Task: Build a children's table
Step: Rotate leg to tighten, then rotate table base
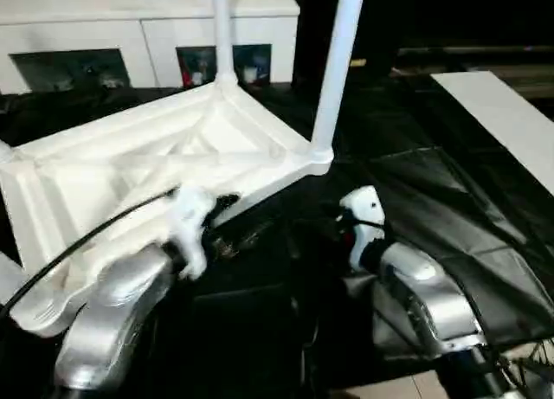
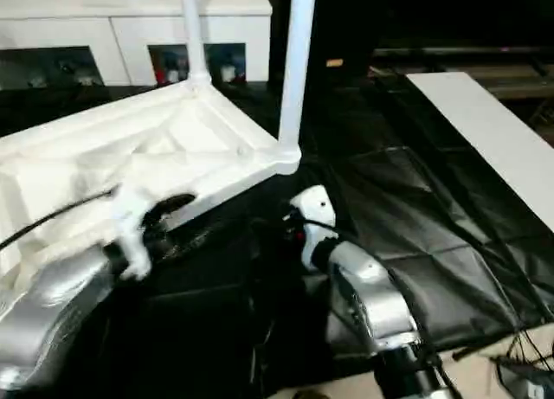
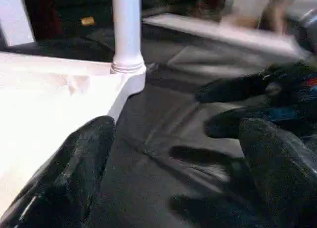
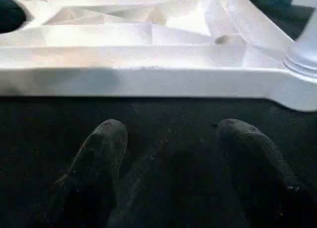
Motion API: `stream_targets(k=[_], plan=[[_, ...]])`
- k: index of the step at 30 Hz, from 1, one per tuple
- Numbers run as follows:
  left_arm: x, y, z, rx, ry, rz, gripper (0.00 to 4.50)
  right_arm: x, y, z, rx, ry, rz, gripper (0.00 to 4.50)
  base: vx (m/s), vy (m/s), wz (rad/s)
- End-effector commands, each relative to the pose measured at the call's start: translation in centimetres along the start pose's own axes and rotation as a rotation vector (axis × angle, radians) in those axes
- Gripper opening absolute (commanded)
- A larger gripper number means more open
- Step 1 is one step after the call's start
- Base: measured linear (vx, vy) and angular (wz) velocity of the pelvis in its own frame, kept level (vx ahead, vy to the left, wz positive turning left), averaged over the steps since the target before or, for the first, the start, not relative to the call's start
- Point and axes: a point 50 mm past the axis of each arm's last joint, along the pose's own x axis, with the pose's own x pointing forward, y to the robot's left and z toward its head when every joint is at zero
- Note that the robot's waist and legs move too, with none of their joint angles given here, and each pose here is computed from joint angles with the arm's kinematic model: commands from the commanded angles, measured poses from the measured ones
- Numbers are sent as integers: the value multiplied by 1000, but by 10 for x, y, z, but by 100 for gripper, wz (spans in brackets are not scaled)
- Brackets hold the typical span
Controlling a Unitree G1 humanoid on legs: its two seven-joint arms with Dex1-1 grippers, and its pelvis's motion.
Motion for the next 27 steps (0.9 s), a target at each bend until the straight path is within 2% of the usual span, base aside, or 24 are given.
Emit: stream_targets(k=[1,4,5,10,15,23,26,27], plan=[[-12,-1,11,7,-79,0,444,-3,1,4,7,-40,-6,321,0,0,0],[-34,-4,8,4,-124,43,444,-4,3,5,17,-56,-7,321,0,0,0],[-50,-7,7,-11,-166,76,444,-4,5,5,25,-63,-5,321,0,0,0],[-68,-3,3,38,-219,197,444,-4,6,4,31,-65,-4,321,-11,-1,1],[-101,-12,-19,105,-201,344,444,-2,9,2,39,-63,2,321,-22,1,0],[-128,-22,-15,149,-305,547,444,-1,8,1,37,-55,17,321,-46,8,-3],[-141,-19,-11,181,-380,750,444,0,7,3,32,-56,26,321,-35,-103,20],[-142,-18,-11,184,-380,763,444,0,7,3,31,-55,27,321,-9,-50,-14]])
